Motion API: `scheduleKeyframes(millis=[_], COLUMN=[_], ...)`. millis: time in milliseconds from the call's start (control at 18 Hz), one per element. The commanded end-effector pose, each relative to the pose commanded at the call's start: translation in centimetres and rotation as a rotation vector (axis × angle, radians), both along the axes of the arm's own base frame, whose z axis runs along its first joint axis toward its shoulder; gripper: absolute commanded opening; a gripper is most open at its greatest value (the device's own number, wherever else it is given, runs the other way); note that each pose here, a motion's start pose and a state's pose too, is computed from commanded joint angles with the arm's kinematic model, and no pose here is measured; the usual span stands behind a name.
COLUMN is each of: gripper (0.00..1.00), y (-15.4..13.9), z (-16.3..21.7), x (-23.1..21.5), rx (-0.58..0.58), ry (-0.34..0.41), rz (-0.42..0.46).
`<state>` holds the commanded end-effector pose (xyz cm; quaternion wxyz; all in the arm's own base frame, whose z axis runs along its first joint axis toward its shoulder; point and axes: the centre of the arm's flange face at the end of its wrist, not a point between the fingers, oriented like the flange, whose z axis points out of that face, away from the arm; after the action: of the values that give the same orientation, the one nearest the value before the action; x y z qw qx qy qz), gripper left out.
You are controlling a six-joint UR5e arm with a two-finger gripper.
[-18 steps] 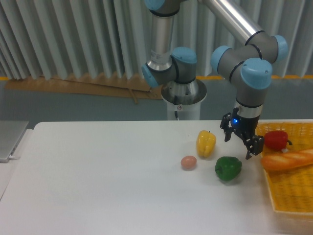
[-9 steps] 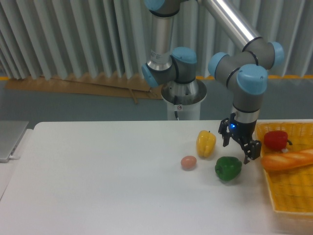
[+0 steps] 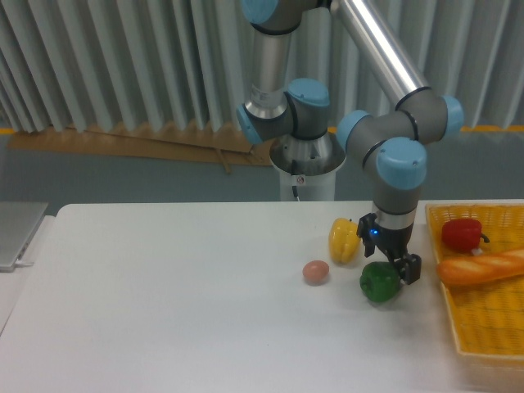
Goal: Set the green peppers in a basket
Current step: 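Close the gripper around the green bell pepper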
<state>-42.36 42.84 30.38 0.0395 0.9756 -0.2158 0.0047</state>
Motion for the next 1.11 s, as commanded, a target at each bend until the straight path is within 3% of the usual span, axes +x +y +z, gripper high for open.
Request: scheduleKeyframes(millis=[1111], gripper=[1.0], y=[0.0], z=[-2.8], x=[-2.6], rx=[0.005], ry=[0.005], rz=[0.015])
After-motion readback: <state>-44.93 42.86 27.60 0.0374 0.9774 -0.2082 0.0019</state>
